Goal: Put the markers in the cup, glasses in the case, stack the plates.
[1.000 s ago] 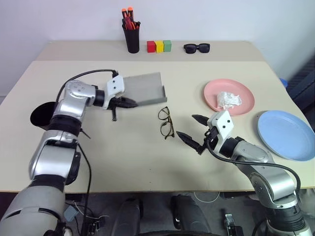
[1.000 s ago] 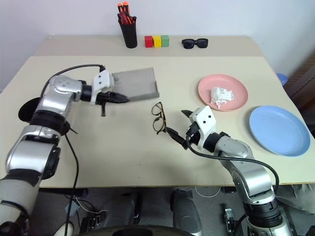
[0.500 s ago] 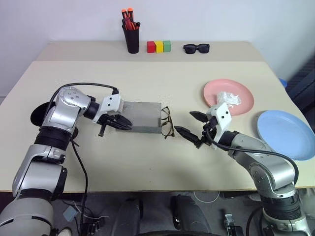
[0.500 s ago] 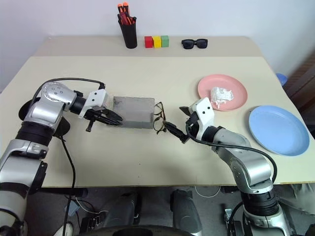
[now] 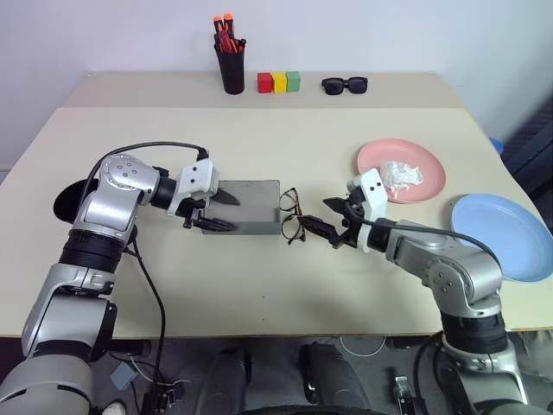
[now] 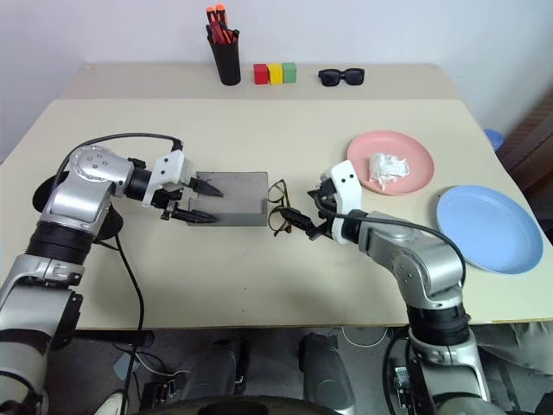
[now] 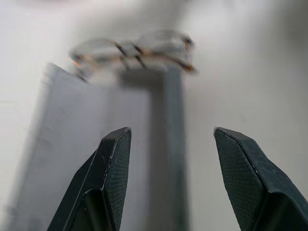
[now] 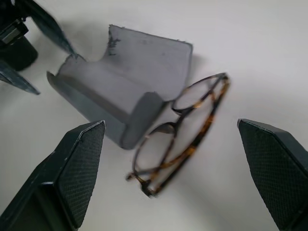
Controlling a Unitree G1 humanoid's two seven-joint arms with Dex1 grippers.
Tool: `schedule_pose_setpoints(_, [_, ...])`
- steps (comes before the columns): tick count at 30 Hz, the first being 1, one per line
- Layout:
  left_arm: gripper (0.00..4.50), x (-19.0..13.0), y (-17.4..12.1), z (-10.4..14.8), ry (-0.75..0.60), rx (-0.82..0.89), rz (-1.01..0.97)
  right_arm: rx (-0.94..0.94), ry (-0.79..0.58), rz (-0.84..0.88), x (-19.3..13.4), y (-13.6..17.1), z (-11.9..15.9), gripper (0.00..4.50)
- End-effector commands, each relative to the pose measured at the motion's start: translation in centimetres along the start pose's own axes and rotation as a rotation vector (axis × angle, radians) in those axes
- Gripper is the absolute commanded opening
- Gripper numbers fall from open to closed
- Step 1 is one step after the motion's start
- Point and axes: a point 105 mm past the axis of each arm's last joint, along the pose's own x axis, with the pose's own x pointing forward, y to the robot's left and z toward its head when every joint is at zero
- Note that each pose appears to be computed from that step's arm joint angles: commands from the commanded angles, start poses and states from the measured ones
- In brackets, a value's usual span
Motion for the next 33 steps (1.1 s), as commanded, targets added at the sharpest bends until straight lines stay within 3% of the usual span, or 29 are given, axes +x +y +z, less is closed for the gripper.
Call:
schedule_pose_setpoints(1, [2.78, -1.0, -0.2, 1.0, -0.098, -0.033, 0.086, 0.082, 0.021, -0.029, 0.4, -0.7, 0.5, 4.5])
schedule_pose_setpoints(6, [2.78, -1.9, -2.9, 0.8, -0.164, -0.114, 0.109, 0.187, 0.058, -0.02, 1.5, -0.8, 0.8, 4.5])
schedule_pose_setpoints(14, [2.78, -2.9, -6.9, -0.3, -0.152, -0.241, 0.143, 0.246, 0.106, -0.024, 2.8, -1.3, 0.4, 4.5])
schedule_pose_setpoints(27, [2.78, -3.6, -9.0, -2.0, -0.147, -0.39, 0.277, 0.287, 0.118, 0.038, 4.9, 0.1, 0.9, 4.5])
schedule_pose_setpoints(30, [2.84, -3.7, -9.2, -2.2, -0.144, -0.4, 0.29, 0.303, 0.128, 0.031, 5.4, 0.1, 0.6, 3.73])
schedule_pose_setpoints(33, [2.84, -3.7, -9.2, -2.2, -0.144, -0.403, 0.297, 0.312, 0.138, 0.026, 5.7, 0.1, 0.3, 2.28])
